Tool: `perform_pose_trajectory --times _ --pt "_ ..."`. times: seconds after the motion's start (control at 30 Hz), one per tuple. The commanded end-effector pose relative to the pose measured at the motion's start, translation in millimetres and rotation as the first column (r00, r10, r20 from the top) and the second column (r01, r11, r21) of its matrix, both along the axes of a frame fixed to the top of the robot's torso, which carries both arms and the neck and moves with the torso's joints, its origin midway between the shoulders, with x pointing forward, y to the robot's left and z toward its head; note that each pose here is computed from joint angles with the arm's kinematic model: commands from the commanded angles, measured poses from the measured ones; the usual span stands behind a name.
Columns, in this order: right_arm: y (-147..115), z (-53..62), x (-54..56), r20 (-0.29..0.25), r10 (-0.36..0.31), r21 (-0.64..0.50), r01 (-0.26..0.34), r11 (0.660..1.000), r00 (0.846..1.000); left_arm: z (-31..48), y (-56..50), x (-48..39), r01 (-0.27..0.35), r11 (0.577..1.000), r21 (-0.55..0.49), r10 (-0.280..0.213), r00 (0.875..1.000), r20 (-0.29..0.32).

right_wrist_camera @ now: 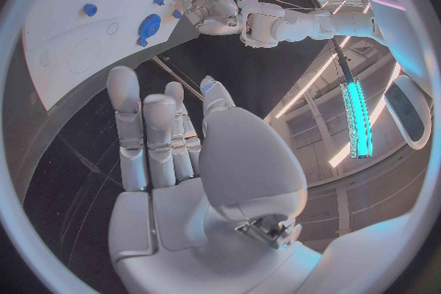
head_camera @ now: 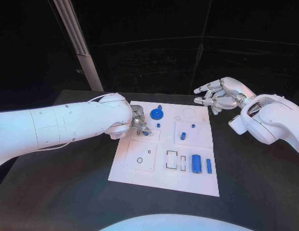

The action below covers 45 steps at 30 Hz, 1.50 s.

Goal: Assemble the parts on the task board

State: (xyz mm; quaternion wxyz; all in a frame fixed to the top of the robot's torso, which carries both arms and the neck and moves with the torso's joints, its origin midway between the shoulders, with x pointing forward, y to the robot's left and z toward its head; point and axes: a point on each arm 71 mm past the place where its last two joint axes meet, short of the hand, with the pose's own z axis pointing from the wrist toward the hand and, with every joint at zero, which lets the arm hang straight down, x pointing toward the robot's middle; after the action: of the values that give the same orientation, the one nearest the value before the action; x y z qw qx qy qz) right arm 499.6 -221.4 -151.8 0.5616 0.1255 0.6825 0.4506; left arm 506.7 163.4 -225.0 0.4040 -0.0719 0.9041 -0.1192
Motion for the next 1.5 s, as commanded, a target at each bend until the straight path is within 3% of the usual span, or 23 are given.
perform_pose_trajectory --times 0.03,0.57,1.5 --pt "2 0.9 -0.1 0.000 0.012 -0.003 -0.012 1.000 1.000 -2.1 -0.1 -2.0 0.022 0.999 0.031 -0.022 1.000 -0.020" --pt "4 0.4 0.3 -0.004 0.015 -0.004 -0.015 1.000 1.000 -3.4 -5.6 4.4 0.026 0.999 0.043 -0.025 0.999 -0.025" --pt "5 -0.3 1.0 -0.011 0.016 -0.007 -0.016 1.000 1.000 -3.1 -2.6 8.9 0.005 0.999 0.044 -0.004 1.000 -0.011"
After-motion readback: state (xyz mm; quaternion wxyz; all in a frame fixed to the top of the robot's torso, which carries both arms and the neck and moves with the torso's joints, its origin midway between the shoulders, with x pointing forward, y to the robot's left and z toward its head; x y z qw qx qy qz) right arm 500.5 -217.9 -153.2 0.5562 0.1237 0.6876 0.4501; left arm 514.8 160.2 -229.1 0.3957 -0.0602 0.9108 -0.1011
